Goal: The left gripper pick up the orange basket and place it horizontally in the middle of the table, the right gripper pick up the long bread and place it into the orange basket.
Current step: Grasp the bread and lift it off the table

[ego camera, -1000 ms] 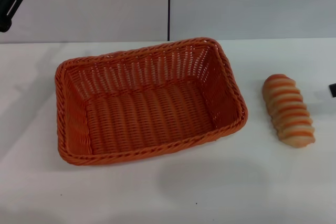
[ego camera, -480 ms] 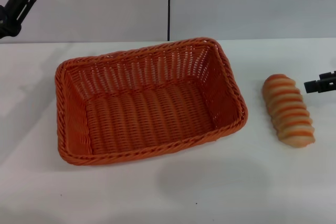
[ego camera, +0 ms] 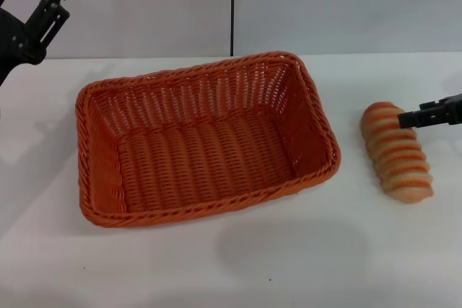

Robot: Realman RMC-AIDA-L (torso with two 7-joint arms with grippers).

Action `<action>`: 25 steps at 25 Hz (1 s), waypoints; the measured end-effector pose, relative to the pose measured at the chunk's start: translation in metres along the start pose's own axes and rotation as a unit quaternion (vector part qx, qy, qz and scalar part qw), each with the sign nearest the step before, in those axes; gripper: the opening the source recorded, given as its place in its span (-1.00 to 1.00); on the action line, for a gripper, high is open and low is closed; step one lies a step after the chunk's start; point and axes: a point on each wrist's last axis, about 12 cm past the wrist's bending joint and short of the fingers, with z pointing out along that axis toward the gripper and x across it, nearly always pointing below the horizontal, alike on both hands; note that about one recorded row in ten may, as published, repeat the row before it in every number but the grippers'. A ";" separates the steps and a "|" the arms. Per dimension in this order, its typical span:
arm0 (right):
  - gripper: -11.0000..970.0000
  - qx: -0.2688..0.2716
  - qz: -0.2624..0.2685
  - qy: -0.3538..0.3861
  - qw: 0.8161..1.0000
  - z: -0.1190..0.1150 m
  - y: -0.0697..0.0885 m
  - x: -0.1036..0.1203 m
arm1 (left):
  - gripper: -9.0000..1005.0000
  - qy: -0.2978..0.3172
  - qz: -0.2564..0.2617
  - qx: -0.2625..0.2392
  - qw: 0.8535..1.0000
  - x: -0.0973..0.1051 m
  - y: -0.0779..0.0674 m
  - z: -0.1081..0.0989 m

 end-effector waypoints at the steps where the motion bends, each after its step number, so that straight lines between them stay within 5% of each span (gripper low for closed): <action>1: 0.49 0.001 0.001 0.000 1.000 0.001 0.000 0.000 | 0.32 0.000 0.000 0.000 1.000 0.000 0.000 0.000; 25: 0.48 0.007 -0.010 0.022 1.000 0.032 0.007 -0.003 | 0.21 0.000 -0.010 0.016 1.000 0.002 -0.006 0.001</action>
